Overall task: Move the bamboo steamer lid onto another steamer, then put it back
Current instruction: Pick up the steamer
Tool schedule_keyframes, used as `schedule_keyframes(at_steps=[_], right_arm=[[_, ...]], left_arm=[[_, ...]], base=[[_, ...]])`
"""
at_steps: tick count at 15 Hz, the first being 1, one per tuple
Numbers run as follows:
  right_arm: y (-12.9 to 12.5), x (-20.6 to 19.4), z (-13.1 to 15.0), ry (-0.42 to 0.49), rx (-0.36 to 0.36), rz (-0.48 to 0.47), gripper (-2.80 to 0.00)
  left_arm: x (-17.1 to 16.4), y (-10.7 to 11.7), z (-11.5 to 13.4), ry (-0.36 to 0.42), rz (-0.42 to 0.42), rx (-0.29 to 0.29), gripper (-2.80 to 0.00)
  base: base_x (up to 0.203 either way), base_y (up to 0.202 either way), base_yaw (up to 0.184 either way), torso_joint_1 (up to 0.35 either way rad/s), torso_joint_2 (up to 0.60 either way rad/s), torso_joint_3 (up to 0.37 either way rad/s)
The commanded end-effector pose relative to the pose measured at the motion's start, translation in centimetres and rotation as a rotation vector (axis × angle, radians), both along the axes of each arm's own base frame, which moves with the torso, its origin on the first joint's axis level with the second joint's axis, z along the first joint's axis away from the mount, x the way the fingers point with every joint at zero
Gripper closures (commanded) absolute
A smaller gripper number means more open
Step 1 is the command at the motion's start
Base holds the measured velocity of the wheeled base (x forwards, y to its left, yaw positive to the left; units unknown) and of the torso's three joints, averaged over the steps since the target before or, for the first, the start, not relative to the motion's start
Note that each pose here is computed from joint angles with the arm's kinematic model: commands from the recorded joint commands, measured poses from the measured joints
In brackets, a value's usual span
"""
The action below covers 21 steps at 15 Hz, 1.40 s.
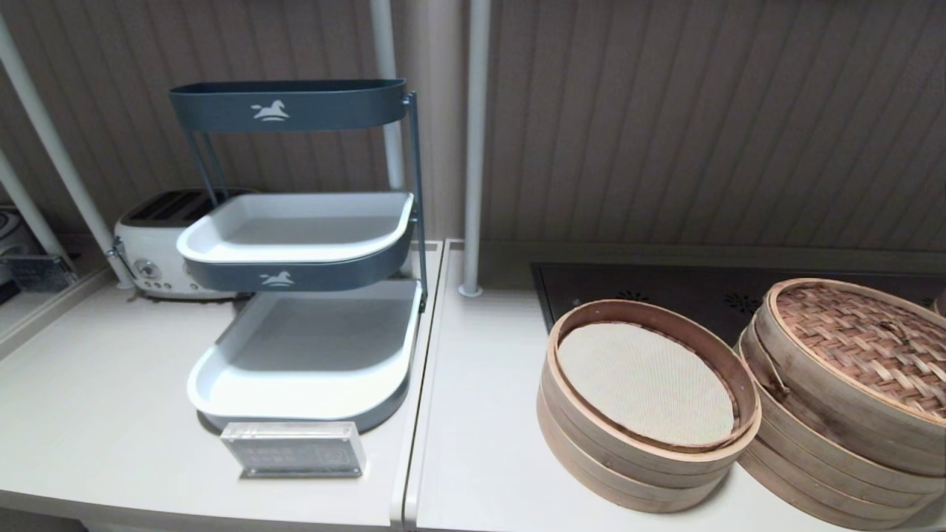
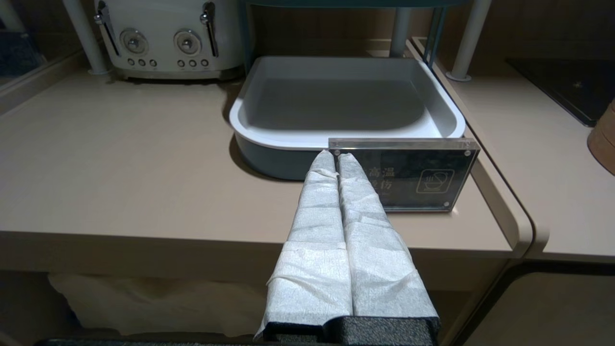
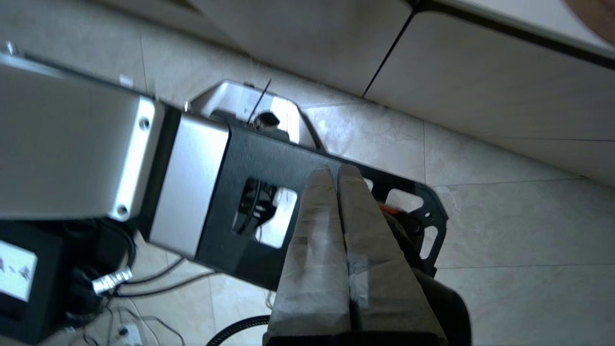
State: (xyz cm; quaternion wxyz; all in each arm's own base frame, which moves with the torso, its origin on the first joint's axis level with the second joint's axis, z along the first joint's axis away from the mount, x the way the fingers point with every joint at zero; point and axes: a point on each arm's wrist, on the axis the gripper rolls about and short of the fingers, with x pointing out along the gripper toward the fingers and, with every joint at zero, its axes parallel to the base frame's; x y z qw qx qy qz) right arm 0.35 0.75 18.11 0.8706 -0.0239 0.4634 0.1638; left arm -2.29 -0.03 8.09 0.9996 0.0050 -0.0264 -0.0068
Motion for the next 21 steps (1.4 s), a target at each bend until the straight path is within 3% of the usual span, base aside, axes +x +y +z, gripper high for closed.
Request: schedule_keyframes(at_steps=[1, 4, 6, 9, 11, 14, 16, 19, 21], right_arm=[[0.1, -1.3, -2.1, 0.006, -0.009, 0.093, 0.0], [-0.2, -1.2, -5.6, 0.002, -0.098, 0.152, 0.0], [-0.2, 0.0, -7.4, -0.144, -0.112, 0.114, 0.0], [-0.3, 0.5, -8.5, -0.343, -0.025, -0.089, 0.0], [-0.3, 0.4, -9.1, -0.48, 0.02, -0.151, 0.0], [-0.6, -0.4, -9.8, -0.686, -0.051, -0.304, 0.0], [-0.7, -0.3, -10.2, -0.754, -0.093, -0.357, 0.0], [-0.7, -0.3, -10.3, -0.743, -0.081, -0.358, 0.0], [-0.7, -0.5, -10.5, -0.744, -0.067, -0.297, 0.0]], left_arm=[[0.2, 0.0, -0.8, 0.024, 0.0, 0.0, 0.0], [0.2, 0.0, -0.8, 0.025, -0.001, 0.001, 0.0], [0.2, 0.0, -0.8, 0.025, 0.0, 0.0, 0.0], [0.2, 0.0, -0.8, 0.024, -0.001, 0.0, 0.0], [0.2, 0.0, -0.8, 0.024, -0.001, 0.001, 0.0], [0.2, 0.0, -0.8, 0.024, -0.001, 0.0, 0.0], [0.2, 0.0, -0.8, 0.025, 0.0, 0.001, 0.0], [0.2, 0.0, -0.8, 0.024, 0.0, 0.001, 0.0], [0.2, 0.0, -0.8, 0.025, 0.0, 0.001, 0.0]], base=[[0.0, 0.0, 0.0, 0.0, 0.0, 0.0], [0.0, 0.0, 0.0, 0.0, 0.0, 0.0], [0.0, 0.0, 0.0, 0.0, 0.0, 0.0], [0.0, 0.0, 0.0, 0.0, 0.0, 0.0], [0.0, 0.0, 0.0, 0.0, 0.0, 0.0], [0.0, 0.0, 0.0, 0.0, 0.0, 0.0], [0.0, 0.0, 0.0, 0.0, 0.0, 0.0], [0.0, 0.0, 0.0, 0.0, 0.0, 0.0], [0.0, 0.0, 0.0, 0.0, 0.0, 0.0]])
